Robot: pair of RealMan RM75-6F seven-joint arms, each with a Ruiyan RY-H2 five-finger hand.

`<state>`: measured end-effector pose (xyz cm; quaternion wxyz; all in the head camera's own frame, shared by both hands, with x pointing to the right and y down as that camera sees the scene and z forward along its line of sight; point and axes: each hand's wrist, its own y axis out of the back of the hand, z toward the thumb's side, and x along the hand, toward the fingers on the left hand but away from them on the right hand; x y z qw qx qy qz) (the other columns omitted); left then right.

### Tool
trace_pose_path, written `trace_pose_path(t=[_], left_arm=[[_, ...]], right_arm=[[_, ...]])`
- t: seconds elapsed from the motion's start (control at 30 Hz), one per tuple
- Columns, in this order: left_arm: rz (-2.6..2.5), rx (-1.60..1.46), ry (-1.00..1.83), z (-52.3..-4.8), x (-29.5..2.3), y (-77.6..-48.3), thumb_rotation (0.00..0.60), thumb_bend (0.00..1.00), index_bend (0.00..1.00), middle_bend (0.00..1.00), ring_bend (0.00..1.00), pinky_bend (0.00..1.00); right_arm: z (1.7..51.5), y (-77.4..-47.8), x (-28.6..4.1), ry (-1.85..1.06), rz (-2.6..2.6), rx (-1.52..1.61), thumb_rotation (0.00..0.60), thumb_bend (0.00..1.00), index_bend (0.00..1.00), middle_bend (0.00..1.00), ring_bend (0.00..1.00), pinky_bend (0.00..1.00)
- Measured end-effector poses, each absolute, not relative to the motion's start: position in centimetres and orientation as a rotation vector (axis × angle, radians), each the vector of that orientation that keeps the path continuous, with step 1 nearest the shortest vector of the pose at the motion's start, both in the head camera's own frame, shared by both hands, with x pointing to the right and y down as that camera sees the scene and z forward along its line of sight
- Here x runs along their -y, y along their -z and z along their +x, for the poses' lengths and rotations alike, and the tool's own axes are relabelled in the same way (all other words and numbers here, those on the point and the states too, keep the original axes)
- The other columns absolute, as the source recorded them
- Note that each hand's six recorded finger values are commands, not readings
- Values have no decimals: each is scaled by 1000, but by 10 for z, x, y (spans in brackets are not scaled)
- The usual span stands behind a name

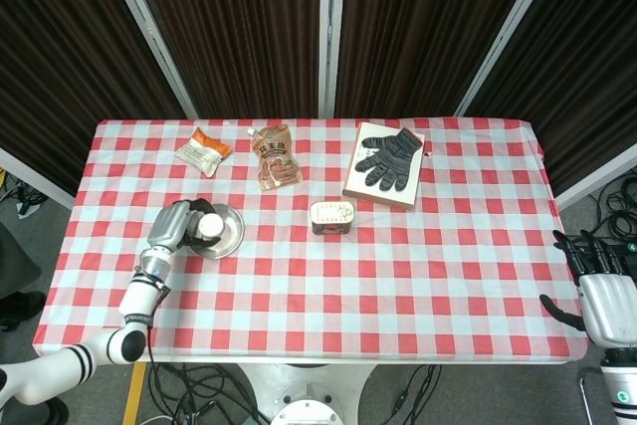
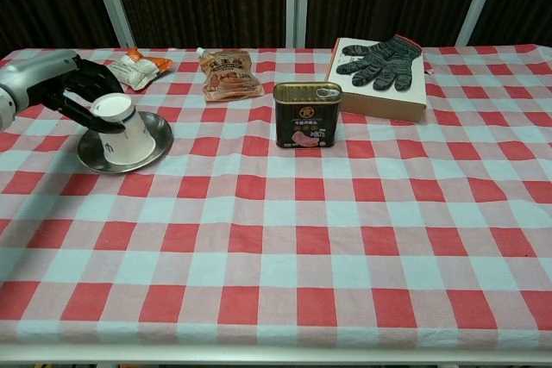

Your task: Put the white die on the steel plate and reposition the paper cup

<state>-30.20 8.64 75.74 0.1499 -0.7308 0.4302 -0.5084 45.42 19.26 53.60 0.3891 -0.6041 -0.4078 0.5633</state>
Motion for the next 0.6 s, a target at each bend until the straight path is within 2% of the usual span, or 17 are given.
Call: trace_pose_path(t=[0.27, 0.6], left_arm=[[-1959, -1370, 1563, -344, -71, -762, 600, 259, 587, 442, 314, 224], [-2156, -1216, 1457, -300, -99, -755, 600, 258, 587, 438, 296, 215]], right_arm=[[455, -538, -194, -1438, -1543, 1042, 600, 111, 39, 221, 0, 111], [456, -535, -195, -1433, -1535, 1046, 600, 110, 39, 221, 0, 111]])
